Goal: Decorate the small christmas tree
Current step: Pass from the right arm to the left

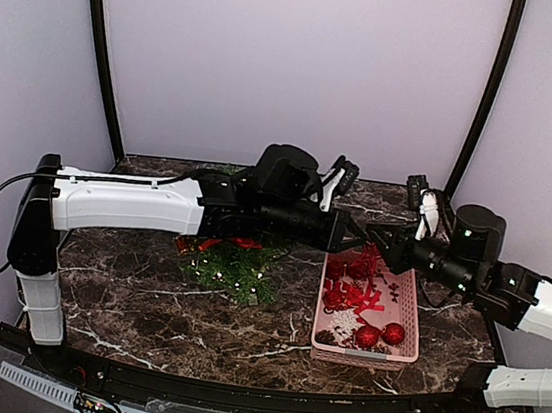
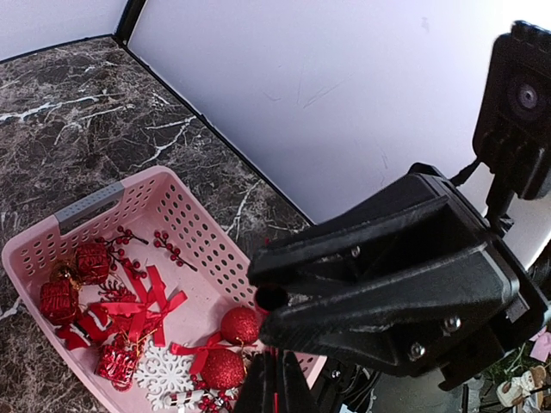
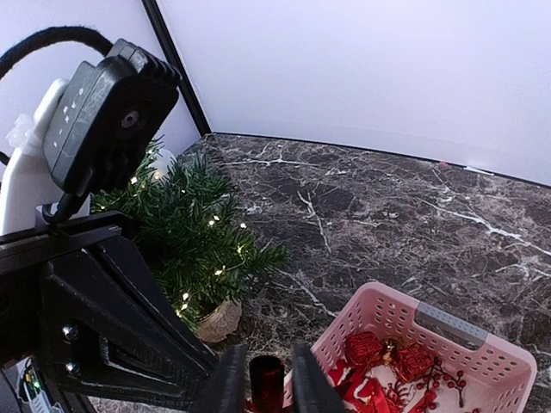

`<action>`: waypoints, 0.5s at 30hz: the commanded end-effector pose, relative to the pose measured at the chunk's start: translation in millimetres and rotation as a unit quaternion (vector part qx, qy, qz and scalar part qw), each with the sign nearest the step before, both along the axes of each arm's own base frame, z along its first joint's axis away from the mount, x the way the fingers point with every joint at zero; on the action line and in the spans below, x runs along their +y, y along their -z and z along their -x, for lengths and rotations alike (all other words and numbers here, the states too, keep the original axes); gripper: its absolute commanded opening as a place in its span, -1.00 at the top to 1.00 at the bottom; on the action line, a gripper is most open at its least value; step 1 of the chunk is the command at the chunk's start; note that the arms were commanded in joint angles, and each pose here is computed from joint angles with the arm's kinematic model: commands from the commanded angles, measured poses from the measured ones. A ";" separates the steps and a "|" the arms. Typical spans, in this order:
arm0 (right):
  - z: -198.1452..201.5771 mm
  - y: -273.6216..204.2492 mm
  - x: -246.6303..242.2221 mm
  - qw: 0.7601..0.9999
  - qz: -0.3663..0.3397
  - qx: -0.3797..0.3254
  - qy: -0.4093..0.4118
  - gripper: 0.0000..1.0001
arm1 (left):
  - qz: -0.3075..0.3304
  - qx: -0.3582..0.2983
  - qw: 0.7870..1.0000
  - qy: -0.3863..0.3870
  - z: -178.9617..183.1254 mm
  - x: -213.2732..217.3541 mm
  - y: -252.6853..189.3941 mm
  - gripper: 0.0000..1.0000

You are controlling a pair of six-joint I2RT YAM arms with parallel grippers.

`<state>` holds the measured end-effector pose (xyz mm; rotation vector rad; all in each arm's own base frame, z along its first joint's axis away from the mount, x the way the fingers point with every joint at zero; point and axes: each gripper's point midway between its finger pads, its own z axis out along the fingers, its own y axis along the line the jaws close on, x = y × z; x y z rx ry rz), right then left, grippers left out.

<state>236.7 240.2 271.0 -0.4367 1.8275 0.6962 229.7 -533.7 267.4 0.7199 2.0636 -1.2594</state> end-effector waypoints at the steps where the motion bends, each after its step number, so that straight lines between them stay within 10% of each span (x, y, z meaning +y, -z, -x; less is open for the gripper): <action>1: -1.5 -20.5 1.4 1.000 -0.018 -0.020 0.008 0.30 | 0.033 -0.012 0.999 -0.004 -2.5 -1.7 -26.4 1.00; 7: -2.4 -62.3 -28.3 0.988 -0.129 -0.045 0.074 -0.56 | 0.075 -0.051 0.995 -0.051 -10.4 24.1 -58.0 1.00; 15: 18.0 -101.5 -22.5 0.938 -0.340 -0.068 0.003 -0.73 | 0.227 -0.120 0.960 -0.110 -9.3 93.4 -145.4 1.00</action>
